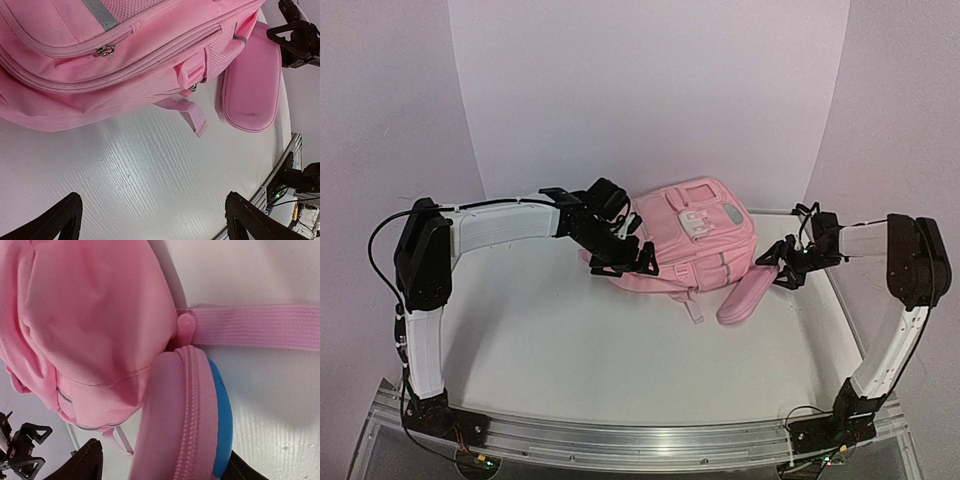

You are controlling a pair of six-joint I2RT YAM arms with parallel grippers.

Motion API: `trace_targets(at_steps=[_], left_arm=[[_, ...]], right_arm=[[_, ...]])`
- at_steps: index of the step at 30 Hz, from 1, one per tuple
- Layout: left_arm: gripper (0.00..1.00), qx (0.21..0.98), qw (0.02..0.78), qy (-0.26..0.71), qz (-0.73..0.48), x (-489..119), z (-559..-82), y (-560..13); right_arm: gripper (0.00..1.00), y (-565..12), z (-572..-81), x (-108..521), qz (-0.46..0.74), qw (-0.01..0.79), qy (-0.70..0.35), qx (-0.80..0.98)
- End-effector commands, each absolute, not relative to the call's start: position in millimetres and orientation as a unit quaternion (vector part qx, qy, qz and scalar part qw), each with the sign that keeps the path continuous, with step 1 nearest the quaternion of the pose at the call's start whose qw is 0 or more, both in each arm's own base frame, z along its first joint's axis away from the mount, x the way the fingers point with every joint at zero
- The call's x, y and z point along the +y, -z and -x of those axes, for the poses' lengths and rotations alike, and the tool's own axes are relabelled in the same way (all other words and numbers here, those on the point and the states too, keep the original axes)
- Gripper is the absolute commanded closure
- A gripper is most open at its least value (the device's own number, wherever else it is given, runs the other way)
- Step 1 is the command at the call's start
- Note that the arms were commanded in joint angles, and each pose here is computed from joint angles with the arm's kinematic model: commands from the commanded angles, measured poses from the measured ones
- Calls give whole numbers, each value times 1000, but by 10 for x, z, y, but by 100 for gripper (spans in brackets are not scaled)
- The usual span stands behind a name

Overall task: Pack the student bag
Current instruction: Pick up the personal item from the center of the board.

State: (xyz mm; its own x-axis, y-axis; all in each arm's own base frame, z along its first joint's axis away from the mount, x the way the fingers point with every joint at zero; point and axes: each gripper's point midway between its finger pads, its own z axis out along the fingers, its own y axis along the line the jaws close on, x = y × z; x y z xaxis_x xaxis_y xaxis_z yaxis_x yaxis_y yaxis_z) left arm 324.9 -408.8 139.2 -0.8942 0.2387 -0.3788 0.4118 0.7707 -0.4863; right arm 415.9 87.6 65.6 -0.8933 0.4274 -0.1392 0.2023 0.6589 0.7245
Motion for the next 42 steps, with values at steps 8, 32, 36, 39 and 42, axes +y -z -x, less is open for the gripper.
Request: trace_targets(at_steps=[8, 32, 36, 39, 42], left_arm=[[0, 877, 252, 307, -273, -4594, -3394, -1644], [4, 803, 197, 423, -371, -5786, -3005, -1128], [4, 792, 200, 430, -384, -5899, -2943, -1145], [3, 794, 209, 425, -382, -5918, -2935, -1115], [8, 817, 216, 398, -358, -5892, -3049, -960]], right_arm=[[28, -1114, -4353, 1523, -104, 181, -426, 880], [25, -886, -4458, 1513, -120, 182, -412, 884], [25, -862, -4464, 1522, -126, 184, -411, 884], [25, -838, -4461, 1533, -132, 183, -413, 883], [24, -851, -4457, 1551, -132, 184, -416, 881]])
